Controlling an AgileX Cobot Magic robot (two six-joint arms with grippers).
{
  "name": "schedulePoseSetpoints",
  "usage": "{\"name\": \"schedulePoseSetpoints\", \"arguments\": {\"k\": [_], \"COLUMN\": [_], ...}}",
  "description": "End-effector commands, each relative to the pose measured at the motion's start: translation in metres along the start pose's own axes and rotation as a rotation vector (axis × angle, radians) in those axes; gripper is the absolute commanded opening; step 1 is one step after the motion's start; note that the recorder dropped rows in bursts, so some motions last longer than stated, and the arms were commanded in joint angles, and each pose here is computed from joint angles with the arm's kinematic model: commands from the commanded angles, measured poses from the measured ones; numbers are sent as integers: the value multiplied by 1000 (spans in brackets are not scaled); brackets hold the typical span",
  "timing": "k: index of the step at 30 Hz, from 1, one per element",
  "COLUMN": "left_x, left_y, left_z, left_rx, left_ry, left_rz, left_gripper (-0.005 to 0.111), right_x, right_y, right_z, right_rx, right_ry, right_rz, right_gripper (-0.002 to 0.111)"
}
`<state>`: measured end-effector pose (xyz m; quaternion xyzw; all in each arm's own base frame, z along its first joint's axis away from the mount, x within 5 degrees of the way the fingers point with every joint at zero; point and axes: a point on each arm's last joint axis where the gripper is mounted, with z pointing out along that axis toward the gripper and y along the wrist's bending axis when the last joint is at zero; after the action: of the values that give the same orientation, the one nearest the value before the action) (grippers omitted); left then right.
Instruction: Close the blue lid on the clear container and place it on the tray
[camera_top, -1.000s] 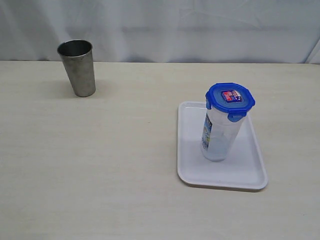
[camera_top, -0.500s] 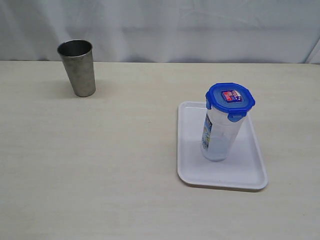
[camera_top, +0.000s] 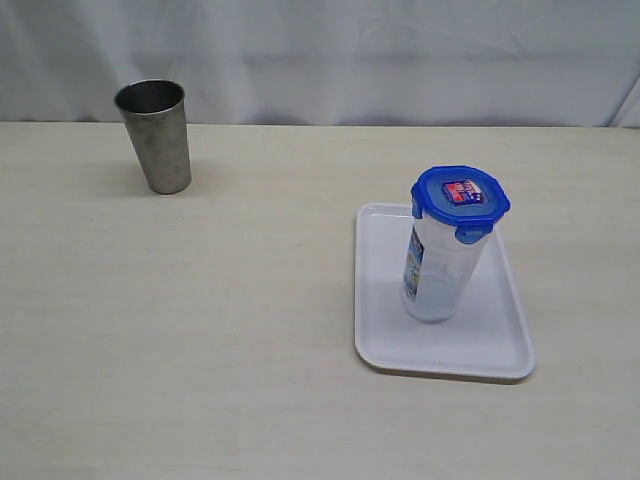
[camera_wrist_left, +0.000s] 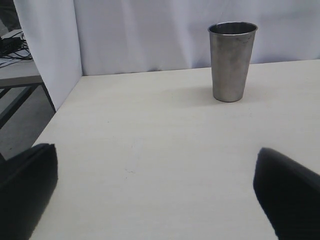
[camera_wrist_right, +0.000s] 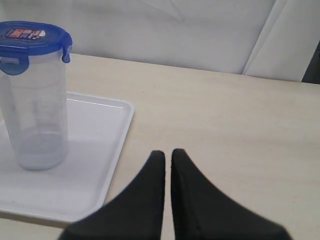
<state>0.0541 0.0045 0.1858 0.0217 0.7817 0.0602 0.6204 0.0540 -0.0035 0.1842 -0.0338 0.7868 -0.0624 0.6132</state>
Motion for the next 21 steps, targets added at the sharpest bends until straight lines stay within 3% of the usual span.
{"name": "schedulePoseSetpoints", "arguments": {"k": [1,21], "left_x": [0,0], "left_y": [0,0], "left_z": [0,0], "left_rx": [3,2], "left_ry": [-5,-5], "left_rz": [-5,-3], "left_gripper": [105,105], "right_x": [1,1], "right_y": [0,0], "right_z": [0,0], "right_rx": [6,6], "right_ry": [5,6], "right_rz": [7,25], "right_gripper": [5,5]}}
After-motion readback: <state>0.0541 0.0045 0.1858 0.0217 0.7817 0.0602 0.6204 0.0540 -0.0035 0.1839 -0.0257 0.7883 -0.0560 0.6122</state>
